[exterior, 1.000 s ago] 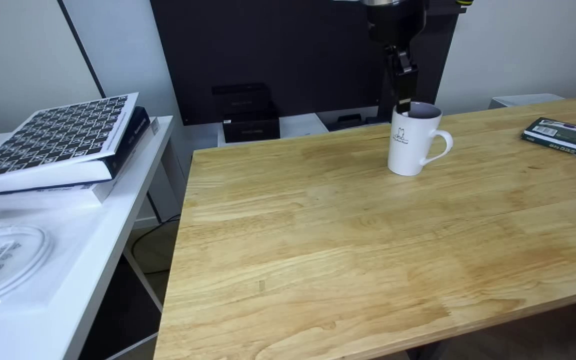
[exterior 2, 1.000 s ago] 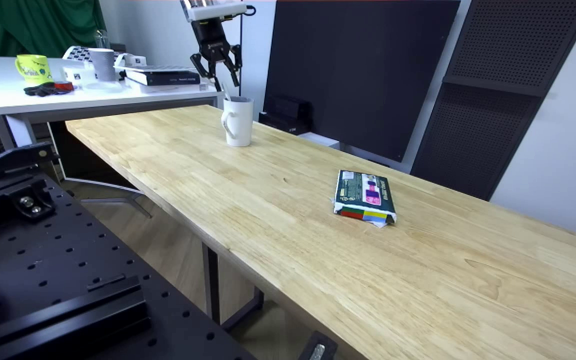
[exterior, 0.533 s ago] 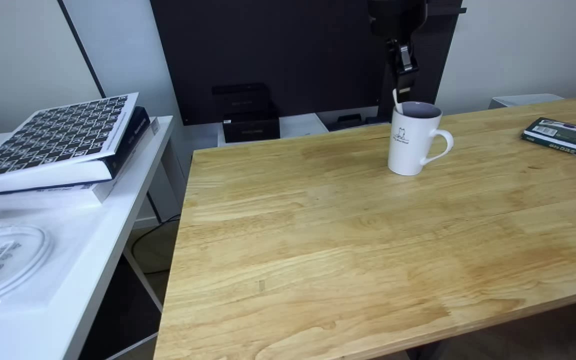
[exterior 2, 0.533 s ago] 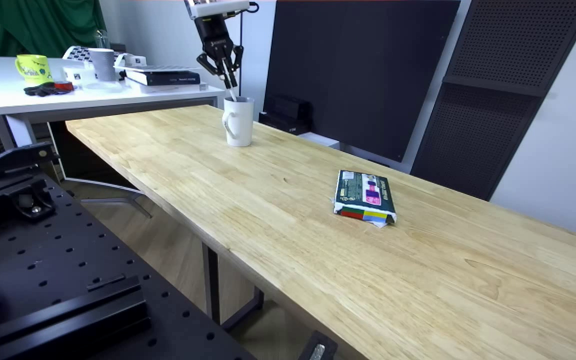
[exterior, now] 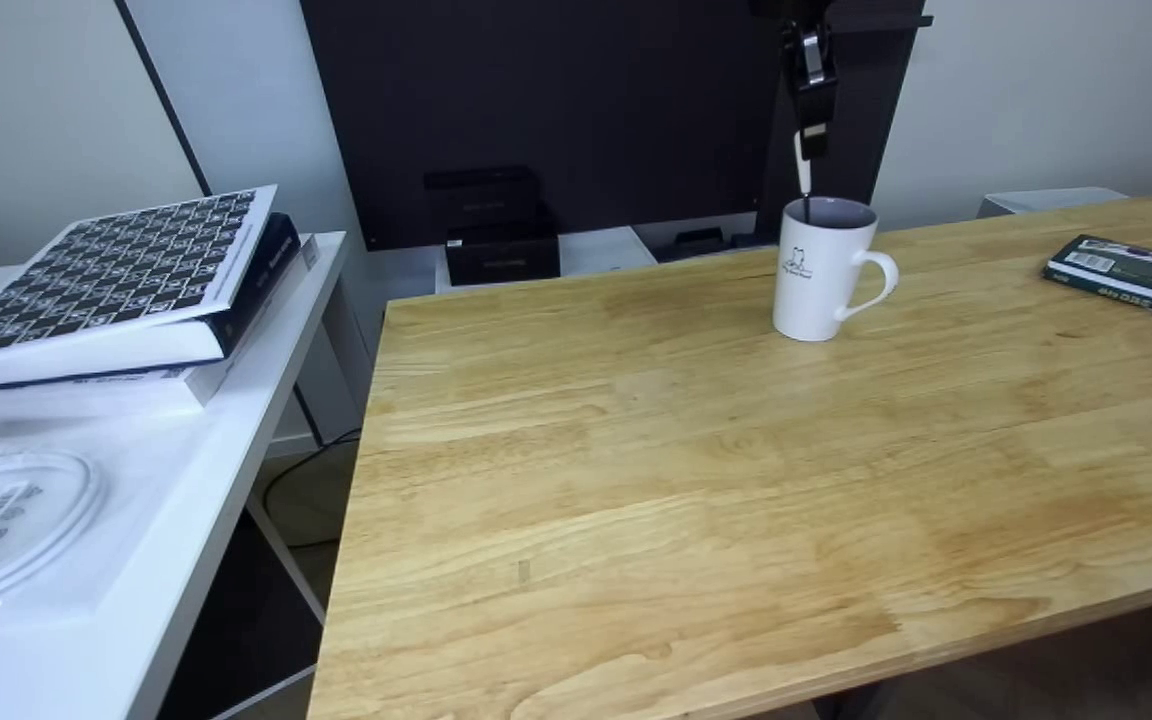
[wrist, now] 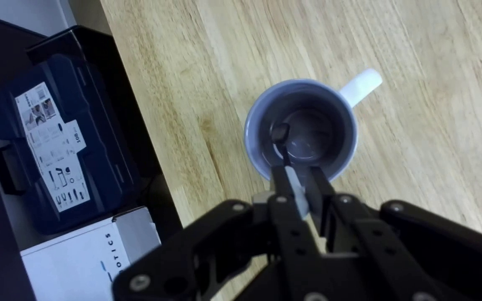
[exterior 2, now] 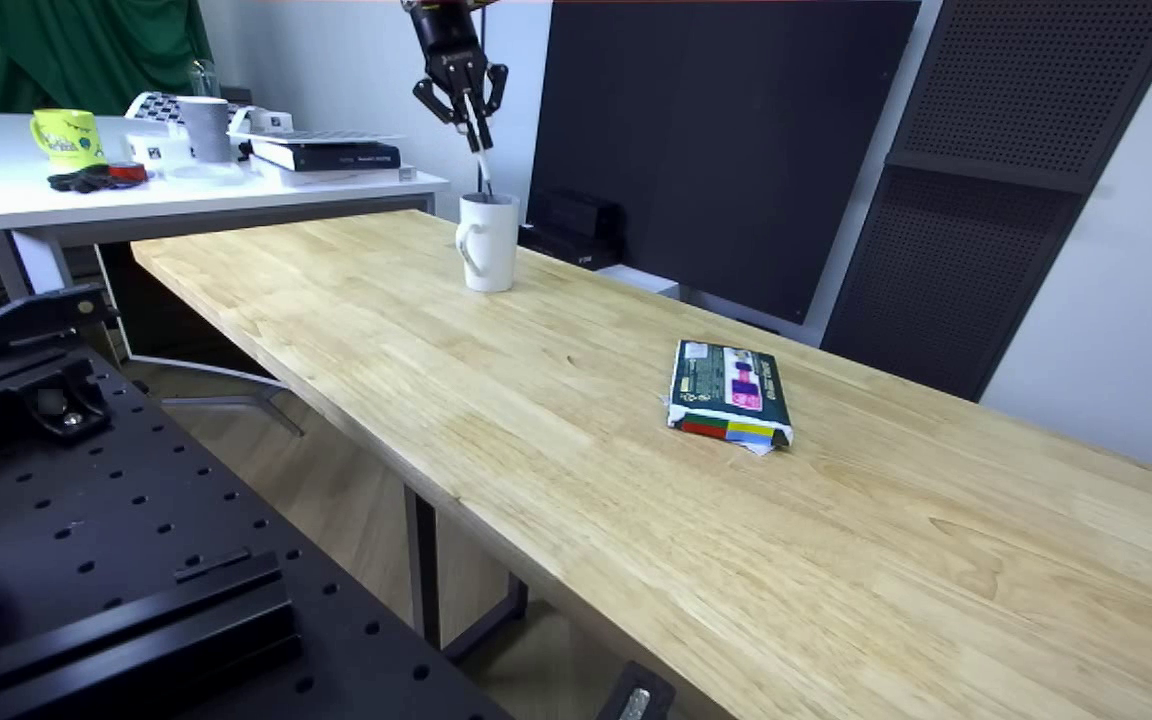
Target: Remove the spoon from the mug and put it on the table
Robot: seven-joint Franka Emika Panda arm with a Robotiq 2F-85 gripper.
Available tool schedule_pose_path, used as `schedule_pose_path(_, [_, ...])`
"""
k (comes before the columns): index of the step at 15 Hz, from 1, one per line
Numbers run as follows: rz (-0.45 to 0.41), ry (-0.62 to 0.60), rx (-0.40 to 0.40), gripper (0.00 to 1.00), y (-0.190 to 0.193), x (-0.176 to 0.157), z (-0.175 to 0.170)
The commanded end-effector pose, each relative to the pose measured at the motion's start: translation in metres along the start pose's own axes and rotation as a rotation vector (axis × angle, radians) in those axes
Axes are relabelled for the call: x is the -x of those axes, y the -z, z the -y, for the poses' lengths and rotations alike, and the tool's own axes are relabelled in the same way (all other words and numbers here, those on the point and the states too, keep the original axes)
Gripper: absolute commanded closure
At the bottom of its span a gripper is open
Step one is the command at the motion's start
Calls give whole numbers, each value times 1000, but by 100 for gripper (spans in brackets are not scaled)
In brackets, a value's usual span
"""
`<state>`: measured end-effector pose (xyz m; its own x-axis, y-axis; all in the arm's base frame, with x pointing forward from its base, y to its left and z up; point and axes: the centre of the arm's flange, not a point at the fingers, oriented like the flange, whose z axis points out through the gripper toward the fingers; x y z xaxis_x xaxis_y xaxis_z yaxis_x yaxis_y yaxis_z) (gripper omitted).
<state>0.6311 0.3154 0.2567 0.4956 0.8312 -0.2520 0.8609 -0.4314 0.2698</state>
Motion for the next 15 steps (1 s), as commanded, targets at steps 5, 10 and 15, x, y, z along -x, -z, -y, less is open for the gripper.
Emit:
schedule_pose_path(5, [-47, -140, -28, 96, 79, 12, -56])
schedule_pose_path(10, [-59, -236, -88, 96, 115, 48, -94])
schedule_pose_path(15, [28, -314, -104, 96, 82, 95, -115])
